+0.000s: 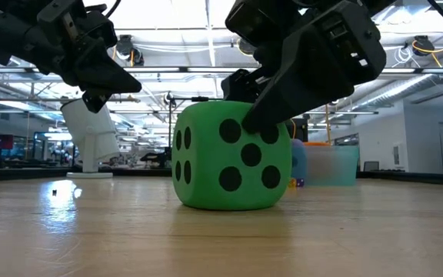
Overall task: Pick & Place Dice
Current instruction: Put the big green dice into the transparent blue bin
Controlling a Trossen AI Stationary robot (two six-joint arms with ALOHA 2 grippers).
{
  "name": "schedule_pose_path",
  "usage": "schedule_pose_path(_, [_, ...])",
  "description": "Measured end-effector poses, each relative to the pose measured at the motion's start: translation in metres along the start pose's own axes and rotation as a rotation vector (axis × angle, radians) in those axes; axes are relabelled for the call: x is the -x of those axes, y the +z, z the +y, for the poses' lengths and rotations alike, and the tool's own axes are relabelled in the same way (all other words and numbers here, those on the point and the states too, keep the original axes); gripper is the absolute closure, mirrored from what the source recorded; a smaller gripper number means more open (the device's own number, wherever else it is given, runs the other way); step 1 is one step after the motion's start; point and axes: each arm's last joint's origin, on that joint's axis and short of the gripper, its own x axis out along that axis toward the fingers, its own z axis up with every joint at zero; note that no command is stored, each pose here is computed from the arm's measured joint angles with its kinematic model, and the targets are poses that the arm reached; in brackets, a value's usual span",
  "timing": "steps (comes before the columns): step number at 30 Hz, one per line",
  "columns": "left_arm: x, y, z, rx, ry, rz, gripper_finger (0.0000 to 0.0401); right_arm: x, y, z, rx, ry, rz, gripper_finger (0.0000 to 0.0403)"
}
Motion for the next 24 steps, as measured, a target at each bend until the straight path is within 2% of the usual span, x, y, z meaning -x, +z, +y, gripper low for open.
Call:
schedule_pose_path(5, [0.000, 0.000, 0.000, 0.001, 0.000, 0.000, 0.0380, 0.000, 0.000, -0.001, 0.024, -0.003, -0.001, 0.0008])
schedule_pose_path(12, [0.000, 0.000, -0.001, 0.003, -0.002, 0.001, 0.0380, 0.025, 0.008, -0.018, 0.017, -0.045, -0.029, 0.0010])
schedule_pose_path(17, [0.001, -0.002, -0.004, -0.001, -0.008, 0.003, 0.0380, 0.069, 0.021, -0.033, 0.035, -0.124, -0.067, 0.0011])
schedule_pose_path(24, [0.001, -0.003, -0.007, -0.008, -0.008, 0.002, 0.0380, 0.156, 0.023, -0.049, 0.024, -0.359, -0.034, 0.0012])
